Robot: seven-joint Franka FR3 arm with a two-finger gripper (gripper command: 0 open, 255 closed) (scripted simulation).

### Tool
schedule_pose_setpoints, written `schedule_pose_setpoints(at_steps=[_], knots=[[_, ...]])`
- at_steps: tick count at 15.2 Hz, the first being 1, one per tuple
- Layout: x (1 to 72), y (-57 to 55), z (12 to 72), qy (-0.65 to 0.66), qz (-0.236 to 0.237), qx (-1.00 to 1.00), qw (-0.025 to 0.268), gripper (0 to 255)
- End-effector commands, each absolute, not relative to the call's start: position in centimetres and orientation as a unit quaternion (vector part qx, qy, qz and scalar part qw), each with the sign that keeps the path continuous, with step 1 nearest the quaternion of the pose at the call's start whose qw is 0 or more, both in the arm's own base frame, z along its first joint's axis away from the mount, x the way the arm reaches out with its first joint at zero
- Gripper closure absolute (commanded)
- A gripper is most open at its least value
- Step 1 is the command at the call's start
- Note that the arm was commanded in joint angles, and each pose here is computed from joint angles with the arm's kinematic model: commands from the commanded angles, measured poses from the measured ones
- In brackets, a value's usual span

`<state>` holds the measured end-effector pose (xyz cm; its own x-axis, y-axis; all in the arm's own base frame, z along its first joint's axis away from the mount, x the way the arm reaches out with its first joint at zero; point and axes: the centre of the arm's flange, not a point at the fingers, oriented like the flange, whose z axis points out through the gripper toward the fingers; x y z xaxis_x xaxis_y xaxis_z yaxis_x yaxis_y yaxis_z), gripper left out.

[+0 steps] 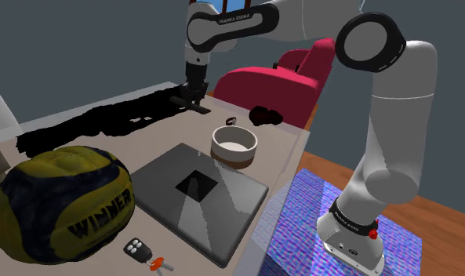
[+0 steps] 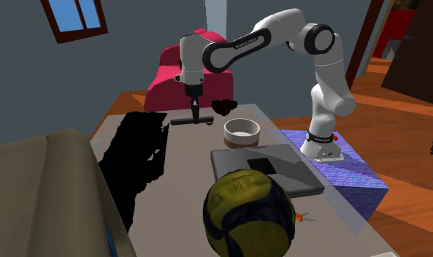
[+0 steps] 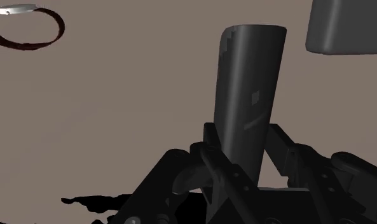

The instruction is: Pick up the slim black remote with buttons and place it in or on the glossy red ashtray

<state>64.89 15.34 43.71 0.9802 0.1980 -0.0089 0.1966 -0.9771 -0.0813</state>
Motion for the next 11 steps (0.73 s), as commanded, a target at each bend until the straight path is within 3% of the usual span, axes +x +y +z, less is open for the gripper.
schedule_pose_setpoints(at_steps=[1, 11], knots=[[64.1, 12.9, 43.7, -0.100, 0.008, -0.994, 0.040, 255], [60.3, 0.2, 43.4, -0.100, 0.008, -0.994, 0.040, 255]])
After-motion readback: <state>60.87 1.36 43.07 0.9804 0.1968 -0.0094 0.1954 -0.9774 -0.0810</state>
